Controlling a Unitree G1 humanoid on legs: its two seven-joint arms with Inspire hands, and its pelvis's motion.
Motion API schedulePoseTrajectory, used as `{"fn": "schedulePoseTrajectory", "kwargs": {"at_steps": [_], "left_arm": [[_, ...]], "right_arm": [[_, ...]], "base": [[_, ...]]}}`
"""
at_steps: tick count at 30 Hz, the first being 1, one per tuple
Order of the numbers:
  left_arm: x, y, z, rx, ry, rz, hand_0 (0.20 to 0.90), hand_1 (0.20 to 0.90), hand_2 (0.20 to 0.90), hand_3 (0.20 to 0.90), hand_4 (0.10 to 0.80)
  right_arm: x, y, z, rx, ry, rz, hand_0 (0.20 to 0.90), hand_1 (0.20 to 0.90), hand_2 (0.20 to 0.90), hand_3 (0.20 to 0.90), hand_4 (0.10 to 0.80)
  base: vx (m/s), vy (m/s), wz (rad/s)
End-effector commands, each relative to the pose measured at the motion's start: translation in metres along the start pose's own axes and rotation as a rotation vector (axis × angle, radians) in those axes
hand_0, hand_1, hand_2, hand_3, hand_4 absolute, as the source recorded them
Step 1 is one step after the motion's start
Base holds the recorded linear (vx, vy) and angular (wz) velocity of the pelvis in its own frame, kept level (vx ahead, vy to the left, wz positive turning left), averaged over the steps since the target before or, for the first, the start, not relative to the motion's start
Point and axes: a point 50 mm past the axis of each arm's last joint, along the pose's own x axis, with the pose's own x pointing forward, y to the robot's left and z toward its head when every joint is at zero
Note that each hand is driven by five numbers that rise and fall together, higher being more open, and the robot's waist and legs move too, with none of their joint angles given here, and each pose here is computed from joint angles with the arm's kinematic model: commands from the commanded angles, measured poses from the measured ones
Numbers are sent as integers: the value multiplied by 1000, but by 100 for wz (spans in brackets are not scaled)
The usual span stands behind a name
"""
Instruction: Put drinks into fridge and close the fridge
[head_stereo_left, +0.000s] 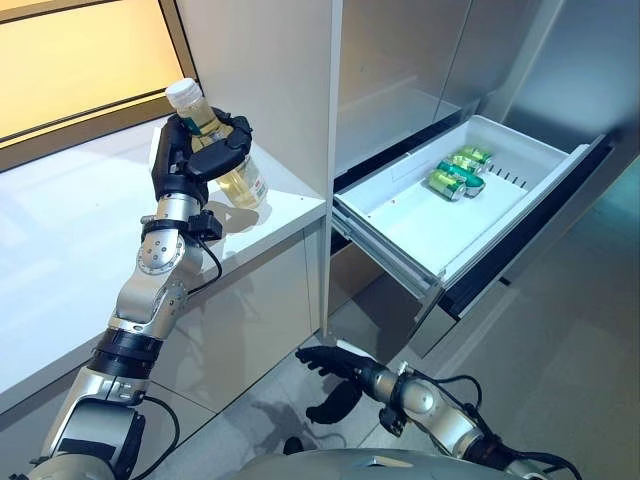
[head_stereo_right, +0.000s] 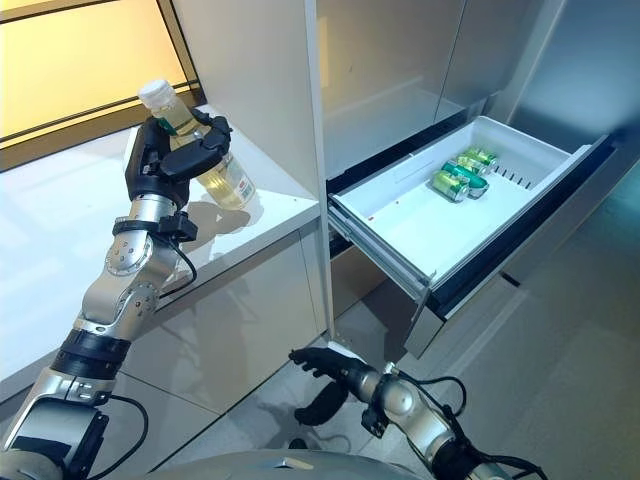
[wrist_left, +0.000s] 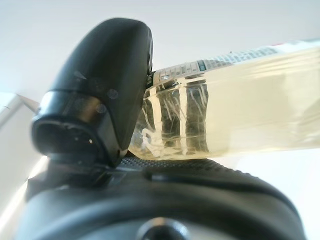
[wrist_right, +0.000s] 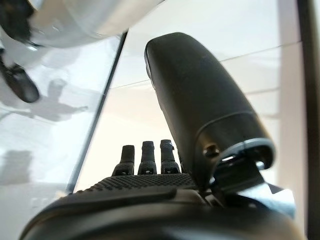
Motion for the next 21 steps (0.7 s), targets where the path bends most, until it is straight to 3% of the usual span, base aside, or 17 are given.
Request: {"fn": "schedulePoseTrajectory", "kwargs": {"at_steps": [1, 9, 15, 20, 21], "left_arm": [[9, -33, 86, -96, -491, -216, 300, 300, 300, 200, 100], [-5, -31, 104, -78, -552, -351, 300, 300, 300, 200, 100], [-14, -23, 108, -40, -595, -425, 300, 300, 300, 200, 100], [-28, -16, 108, 27, -625, -497, 300, 300, 300, 200, 100], [-31, -15, 109, 48, -632, -508, 300, 300, 300, 200, 100]], "right_arm": [[-5, -9, 71, -123, -466, 31, 900, 900, 900, 900, 800], [-46, -34, 104, -59, -671, 275, 900, 900, 900, 900, 800], [-79, -58, 124, -58, -834, 333, 900, 900, 900, 900, 800], [-123, -91, 164, -73, -989, 95, 900, 900, 900, 900, 800], [-133, -101, 166, -86, -991, -24, 900, 900, 900, 900, 800]], "base": [[-34, 41, 8], [-22, 9, 4], [0, 0, 0], [0, 0, 0], [0, 0, 0]]}}
